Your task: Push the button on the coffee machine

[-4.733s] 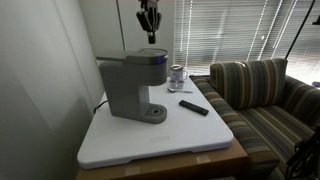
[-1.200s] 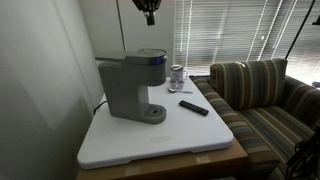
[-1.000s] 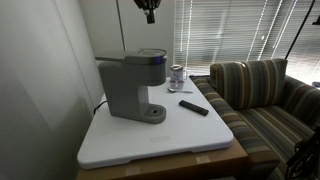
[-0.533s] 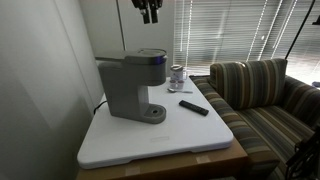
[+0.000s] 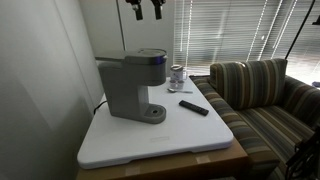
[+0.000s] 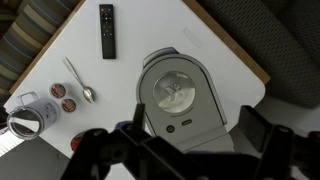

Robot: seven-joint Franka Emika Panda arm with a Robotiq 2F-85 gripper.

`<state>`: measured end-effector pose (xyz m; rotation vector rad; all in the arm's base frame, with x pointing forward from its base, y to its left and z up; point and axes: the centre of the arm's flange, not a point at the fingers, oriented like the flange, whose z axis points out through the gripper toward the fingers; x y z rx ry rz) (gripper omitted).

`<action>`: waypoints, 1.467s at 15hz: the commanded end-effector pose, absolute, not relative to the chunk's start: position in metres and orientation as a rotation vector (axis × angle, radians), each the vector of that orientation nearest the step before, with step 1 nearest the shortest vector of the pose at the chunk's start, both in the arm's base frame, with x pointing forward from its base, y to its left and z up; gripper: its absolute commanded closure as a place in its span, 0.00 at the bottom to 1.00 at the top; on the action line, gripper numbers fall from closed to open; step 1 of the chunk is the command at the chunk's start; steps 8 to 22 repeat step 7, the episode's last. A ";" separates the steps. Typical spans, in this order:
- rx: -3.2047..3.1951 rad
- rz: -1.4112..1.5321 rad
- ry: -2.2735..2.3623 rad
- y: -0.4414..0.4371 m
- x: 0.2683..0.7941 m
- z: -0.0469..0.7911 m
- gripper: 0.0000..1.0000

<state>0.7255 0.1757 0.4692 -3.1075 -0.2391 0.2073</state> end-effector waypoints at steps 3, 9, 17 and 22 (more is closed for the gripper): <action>-3.058 0.239 -0.341 0.173 0.702 0.474 0.00; -3.079 0.208 -0.315 0.183 0.723 0.471 0.00; -3.079 0.208 -0.315 0.183 0.723 0.471 0.00; -3.079 0.208 -0.315 0.183 0.723 0.471 0.00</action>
